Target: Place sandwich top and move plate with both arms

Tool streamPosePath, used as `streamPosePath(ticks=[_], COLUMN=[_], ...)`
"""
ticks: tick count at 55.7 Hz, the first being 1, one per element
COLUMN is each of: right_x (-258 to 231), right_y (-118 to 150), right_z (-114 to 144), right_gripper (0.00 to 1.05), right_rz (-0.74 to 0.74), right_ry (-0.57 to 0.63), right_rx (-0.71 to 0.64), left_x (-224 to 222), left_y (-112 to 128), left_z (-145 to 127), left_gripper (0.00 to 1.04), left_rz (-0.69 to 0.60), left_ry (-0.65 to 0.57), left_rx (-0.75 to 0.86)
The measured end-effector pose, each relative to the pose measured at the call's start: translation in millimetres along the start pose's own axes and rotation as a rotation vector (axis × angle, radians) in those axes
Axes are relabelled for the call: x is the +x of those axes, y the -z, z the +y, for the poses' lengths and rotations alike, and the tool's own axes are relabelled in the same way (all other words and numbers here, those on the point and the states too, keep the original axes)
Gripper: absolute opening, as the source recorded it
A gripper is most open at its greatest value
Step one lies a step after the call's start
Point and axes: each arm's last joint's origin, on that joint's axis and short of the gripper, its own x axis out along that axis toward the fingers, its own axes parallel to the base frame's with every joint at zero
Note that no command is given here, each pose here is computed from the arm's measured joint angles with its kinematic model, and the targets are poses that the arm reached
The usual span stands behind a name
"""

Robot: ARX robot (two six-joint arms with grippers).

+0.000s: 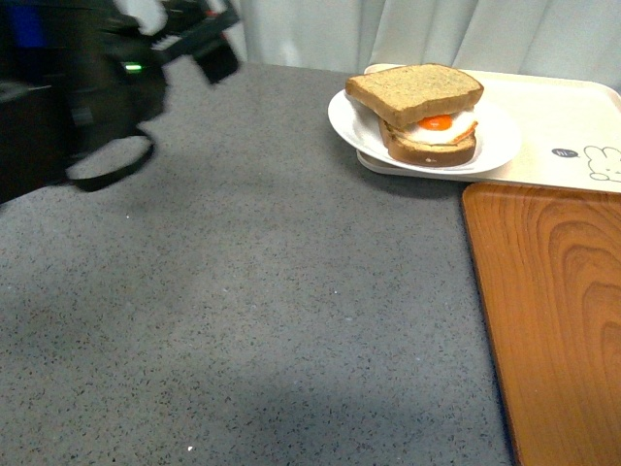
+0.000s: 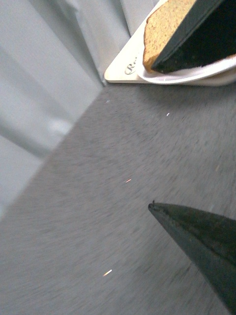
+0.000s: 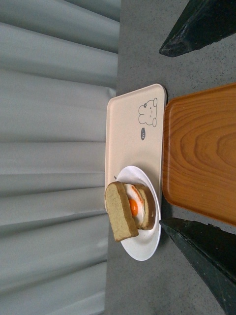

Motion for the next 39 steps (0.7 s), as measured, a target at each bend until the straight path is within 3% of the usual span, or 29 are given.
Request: streamPosePath(ticks=[5,10,17,24,39], right_x=[0,0,0,0,0], right_y=[0,0,0,0,0], right_z=[0,0,0,0,0], right_gripper=[0.96,0.96,0.96,0.96,0.96], right_rz=[0.000,0.000,0.000,0.000,0.000], right_ry=[0.001,0.000,0.000,-0.001,0.000], right_rx=[0.000,0.000,0.000,0.000,0.000], left_x=[-48,-98,-162,-209,-261], left_y=[-34,-57,-47,-31,-43], left_z=[30,59,86,91,84], left_gripper=[0.57,0.43,0.23,0.04,0.04], left_rz=[-0.104,-0.150,-0.088,0.010,-0.151], left_ry=[0.031,0.037,-0.030,-0.027,0.007], left_rx=[0.212,0.311,0.373,0.399,0.414])
